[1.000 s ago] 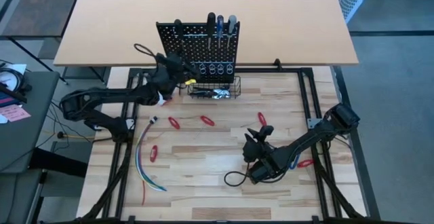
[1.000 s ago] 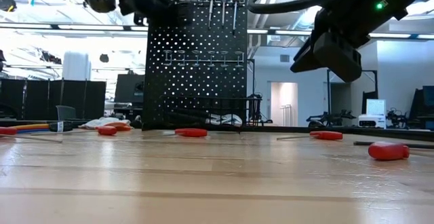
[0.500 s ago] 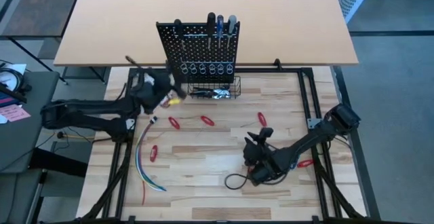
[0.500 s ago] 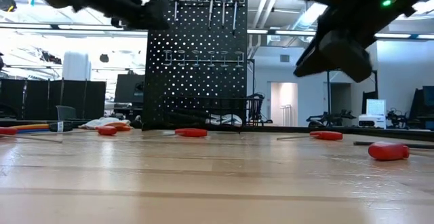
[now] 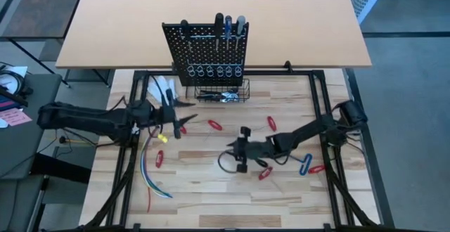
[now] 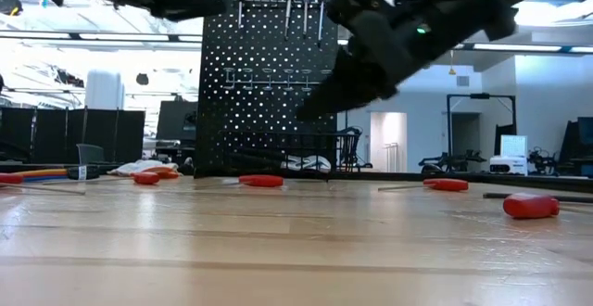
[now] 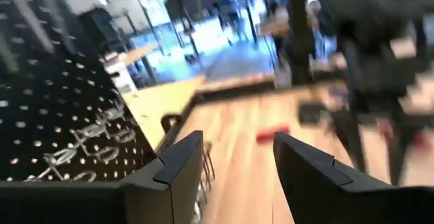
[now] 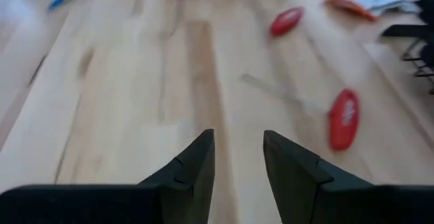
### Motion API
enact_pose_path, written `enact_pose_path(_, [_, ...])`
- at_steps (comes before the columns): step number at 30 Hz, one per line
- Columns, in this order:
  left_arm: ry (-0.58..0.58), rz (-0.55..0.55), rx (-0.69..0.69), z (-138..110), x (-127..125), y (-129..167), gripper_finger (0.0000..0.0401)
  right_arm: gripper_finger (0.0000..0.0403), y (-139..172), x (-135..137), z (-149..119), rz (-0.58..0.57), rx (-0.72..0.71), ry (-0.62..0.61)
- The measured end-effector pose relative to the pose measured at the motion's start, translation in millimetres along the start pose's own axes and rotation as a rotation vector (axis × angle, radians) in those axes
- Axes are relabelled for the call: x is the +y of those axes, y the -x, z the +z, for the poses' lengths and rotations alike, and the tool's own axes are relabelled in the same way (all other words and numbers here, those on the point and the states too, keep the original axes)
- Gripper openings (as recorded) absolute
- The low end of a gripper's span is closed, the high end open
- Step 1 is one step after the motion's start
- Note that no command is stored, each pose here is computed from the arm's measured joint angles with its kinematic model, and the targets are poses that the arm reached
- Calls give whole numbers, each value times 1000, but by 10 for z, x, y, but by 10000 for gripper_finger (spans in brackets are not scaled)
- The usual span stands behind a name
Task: Hang tools onto peg board
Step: Hang the red allen wrench on the black pegboard
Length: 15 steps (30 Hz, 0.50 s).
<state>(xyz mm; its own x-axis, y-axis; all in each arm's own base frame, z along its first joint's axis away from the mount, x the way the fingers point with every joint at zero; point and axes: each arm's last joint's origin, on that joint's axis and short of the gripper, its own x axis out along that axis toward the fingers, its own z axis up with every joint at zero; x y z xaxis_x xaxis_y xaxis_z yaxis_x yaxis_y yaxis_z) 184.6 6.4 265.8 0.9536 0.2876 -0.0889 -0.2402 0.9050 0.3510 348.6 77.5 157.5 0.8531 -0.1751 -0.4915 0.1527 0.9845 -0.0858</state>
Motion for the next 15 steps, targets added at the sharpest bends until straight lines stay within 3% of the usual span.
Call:
enact_pose_path(5, [-12,4,192,6,-147,32,175,151,-65,-178,35,-34,-9,27])
enact_pose_path(11, [52,10,294,-51,-300,47,175,225,-196,-611,79,-44,-13,-22])
enact_pose_path(15, [94,16,364,-132,-369,18,175,262,-401,-770,-59,-15,-7,-51])
